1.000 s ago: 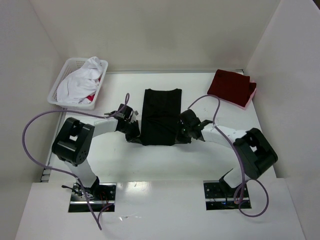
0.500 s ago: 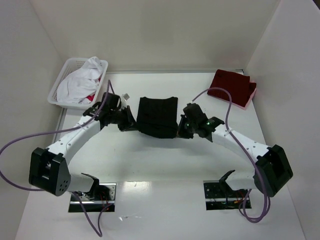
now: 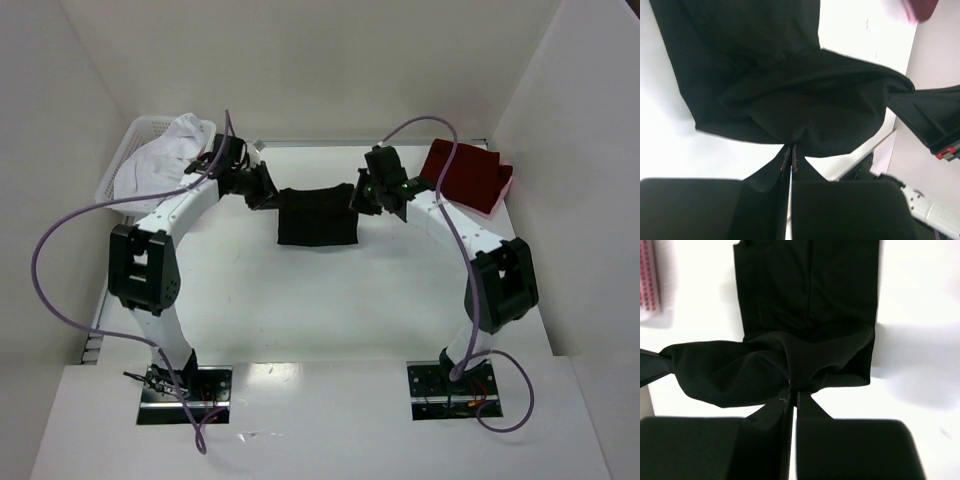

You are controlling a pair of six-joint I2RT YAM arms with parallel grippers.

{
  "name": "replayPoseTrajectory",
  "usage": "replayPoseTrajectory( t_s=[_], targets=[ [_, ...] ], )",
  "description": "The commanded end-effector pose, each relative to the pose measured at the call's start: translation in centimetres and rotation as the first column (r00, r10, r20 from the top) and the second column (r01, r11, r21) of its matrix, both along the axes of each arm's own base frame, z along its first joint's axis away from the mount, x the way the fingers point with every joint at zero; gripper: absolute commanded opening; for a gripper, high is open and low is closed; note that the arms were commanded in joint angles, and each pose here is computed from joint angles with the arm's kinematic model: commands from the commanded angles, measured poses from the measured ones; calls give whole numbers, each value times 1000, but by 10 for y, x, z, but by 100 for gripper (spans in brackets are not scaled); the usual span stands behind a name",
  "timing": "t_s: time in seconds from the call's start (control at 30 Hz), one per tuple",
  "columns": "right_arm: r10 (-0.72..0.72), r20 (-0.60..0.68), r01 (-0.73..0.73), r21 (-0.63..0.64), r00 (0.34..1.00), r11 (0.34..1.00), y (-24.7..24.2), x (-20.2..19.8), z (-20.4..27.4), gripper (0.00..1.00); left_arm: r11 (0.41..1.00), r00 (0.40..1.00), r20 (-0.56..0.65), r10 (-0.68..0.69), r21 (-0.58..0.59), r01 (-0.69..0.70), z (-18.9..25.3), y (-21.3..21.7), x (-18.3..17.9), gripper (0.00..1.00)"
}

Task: Fold and stack the t-shirts
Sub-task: Fold the long partially folded tshirt into a neat square

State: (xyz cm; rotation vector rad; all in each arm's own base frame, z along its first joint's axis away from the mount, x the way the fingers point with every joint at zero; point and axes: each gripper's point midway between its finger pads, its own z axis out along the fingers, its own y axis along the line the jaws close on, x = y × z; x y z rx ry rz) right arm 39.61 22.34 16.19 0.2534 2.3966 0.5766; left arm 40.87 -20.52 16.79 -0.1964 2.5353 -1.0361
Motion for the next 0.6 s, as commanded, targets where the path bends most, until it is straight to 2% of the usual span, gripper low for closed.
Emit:
replayPoseTrajectory(
  t_s=[0.0,0.3,0.47,0.5,0.57],
  targets=[
    [-11,114,11,3,993,1000,-4,44,23,1,999,998,59,-25,-28,27,9,-4,32,0],
    [12,153,-10,-11,988,1000,-2,119,11,6,999,997,68,40,-24,-39,-14,8,101,0],
    [6,199,-6,0,980,1000,3,164,11,8,997,986,149,75,-18,-73,-7,16,147,0],
    [9,207,-7,-7,978,1000,2,171,10,10,997,980,180,79,-14,-78,1,16,157,1],
    [7,221,-5,-9,975,1000,4,190,3,15,995,980,173,98,-3,-99,-16,23,173,9]
  ],
)
